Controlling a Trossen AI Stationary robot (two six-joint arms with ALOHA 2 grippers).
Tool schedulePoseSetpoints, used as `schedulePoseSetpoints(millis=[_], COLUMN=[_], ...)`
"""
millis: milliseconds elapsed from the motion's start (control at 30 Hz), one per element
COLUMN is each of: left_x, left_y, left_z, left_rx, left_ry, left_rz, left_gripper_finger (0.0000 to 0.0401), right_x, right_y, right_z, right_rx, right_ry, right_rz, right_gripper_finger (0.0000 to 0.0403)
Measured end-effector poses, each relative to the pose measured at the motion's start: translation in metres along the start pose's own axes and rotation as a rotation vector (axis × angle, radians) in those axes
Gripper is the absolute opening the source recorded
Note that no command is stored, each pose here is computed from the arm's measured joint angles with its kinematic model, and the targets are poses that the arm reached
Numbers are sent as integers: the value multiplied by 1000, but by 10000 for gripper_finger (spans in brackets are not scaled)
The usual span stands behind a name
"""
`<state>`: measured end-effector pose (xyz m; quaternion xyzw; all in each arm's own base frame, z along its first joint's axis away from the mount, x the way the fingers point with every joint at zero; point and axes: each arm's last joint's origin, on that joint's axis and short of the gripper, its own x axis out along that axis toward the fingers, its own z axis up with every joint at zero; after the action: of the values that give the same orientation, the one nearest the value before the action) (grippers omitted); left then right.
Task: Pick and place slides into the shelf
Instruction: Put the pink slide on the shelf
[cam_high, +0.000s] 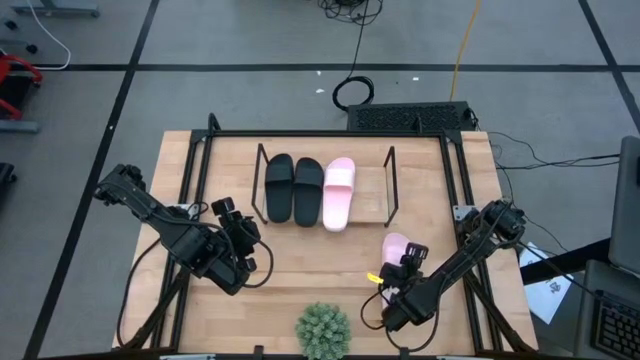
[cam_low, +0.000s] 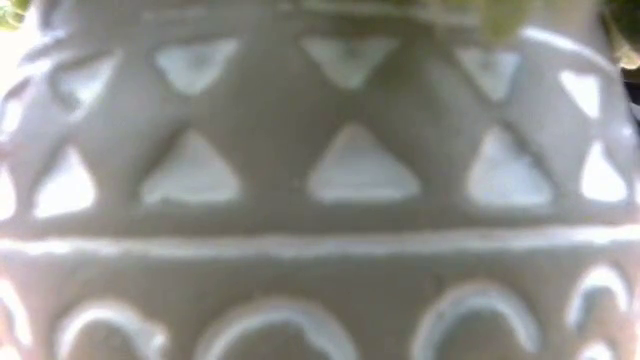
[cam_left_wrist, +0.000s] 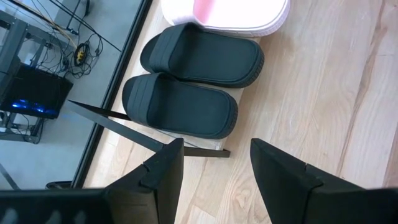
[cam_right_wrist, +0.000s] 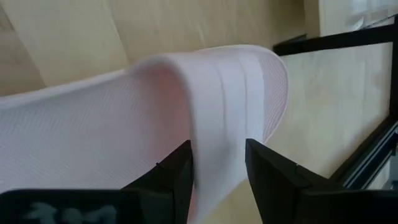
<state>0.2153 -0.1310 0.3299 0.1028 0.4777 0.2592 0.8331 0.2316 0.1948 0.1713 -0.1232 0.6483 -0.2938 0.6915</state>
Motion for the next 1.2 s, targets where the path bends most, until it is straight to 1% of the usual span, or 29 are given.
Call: schedulePoseSetpoints(millis=[133,367,667,767,900,967,1100,1200], left_x=[0,0,0,0,0,0,0,0], left_y=[0,-2,-1,-2,-2,-2,-1,-1], left_z=[0,1,1,1,1,1,1,1], left_rx=[-3,-9,-7,-6,-6,-6,-6,-6], left_ry=[-2,-11,-11,-11,-11,-11,-10,-10], left_rz=[-3,-13,-13,-13,-13,-13,-12,-12], left_gripper_finger=[189,189,189,189,189,189,189,189], right_x=[1,8,8,2,-15,-25,-48,-64], right_y=[0,-1,-1,-1,1,-2,-11,-17], right_z=[2,3,3,5,11,13,20,28], right_rx=[15,10,16,11,9,3,0,-16], right_ry=[-24,-15,-13,-17,-50,-60,-129,-189], right_rz=[-6,-14,-9,7,51,50,21,21], right_gripper_finger=[106,12,5,4,3,2,2,1])
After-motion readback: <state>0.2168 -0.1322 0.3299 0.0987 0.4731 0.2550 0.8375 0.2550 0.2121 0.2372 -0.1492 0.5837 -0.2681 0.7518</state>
